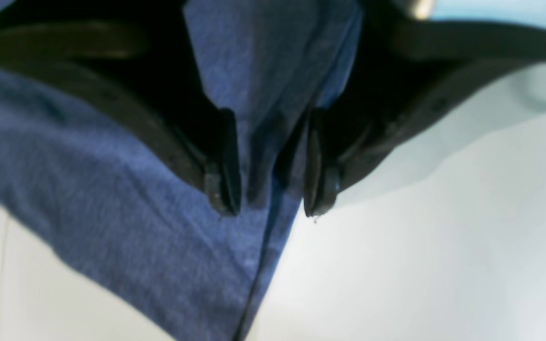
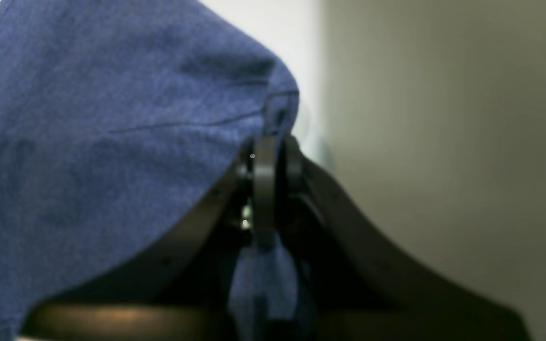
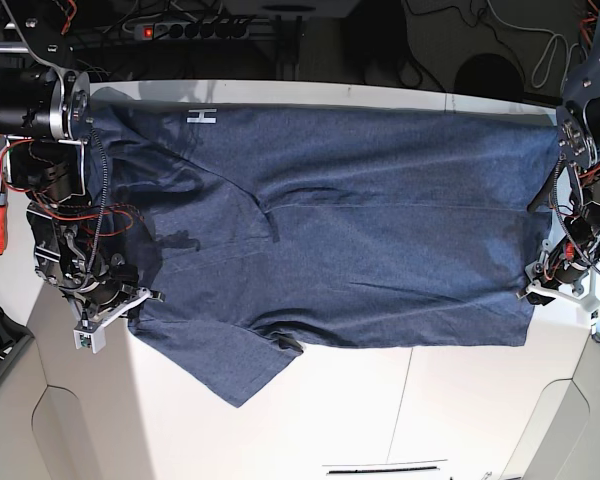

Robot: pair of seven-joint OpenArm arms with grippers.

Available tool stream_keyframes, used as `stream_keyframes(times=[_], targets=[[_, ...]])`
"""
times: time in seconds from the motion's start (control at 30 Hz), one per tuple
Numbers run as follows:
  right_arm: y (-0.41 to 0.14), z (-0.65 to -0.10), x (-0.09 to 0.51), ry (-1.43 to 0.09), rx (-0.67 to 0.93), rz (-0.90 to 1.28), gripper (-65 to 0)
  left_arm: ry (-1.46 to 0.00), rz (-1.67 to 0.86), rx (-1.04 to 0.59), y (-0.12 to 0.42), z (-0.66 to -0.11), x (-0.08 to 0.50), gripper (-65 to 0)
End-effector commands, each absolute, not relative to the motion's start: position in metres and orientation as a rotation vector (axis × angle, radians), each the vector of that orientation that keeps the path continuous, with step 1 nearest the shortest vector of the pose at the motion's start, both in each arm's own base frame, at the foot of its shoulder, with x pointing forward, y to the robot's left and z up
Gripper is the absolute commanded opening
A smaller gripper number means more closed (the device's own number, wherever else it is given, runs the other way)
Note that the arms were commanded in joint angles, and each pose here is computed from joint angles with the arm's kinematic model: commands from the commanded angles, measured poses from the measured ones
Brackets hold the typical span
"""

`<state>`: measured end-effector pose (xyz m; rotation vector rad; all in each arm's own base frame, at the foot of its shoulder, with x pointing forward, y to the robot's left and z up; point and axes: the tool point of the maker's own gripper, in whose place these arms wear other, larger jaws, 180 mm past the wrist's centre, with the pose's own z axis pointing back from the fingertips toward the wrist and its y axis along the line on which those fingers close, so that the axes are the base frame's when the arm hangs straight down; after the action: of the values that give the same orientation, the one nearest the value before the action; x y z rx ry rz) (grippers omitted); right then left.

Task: Layout the t-shirt on the table in an organized manner, then fold the t-shirt properly
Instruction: 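Grasp the hem corners with both grippers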

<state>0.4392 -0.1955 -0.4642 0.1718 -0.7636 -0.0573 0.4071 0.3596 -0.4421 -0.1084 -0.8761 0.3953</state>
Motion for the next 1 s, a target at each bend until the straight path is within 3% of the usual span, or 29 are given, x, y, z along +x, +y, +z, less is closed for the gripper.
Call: stream_keyframes(times=[0.0,0.23,0.67,0.8,0.97], targets=[[-0.201,-0.455,0.448,-0.778,0.161,-0.050,-65.0,-0.948,0.390,-0.074,0.378,-0.417,0.421,-39.4],[-0.200,-0.462,0.440,-0.763,0.161,-0.052,-65.0,-0.942,0.390,-0.028,0.384,-0.426,0.411,-39.4],[-0.201,-0.462,0.440,-0.761,0.160,-0.052,-65.0,-1.190,0.370,0.062,0.399,-0.413,0.397,-39.4],[-0.201,-0.462,0.440,-0.758,0.160,-0.051,-65.0,-1.125,0.345,0.054,0.395,-0.416,0.400,-39.3],[-0.202,-0.462,0.440,-0.759,0.158,-0.052,-65.0,-1.099,0.450,-0.036,0.391,-0.408,0.412,-31.5]])
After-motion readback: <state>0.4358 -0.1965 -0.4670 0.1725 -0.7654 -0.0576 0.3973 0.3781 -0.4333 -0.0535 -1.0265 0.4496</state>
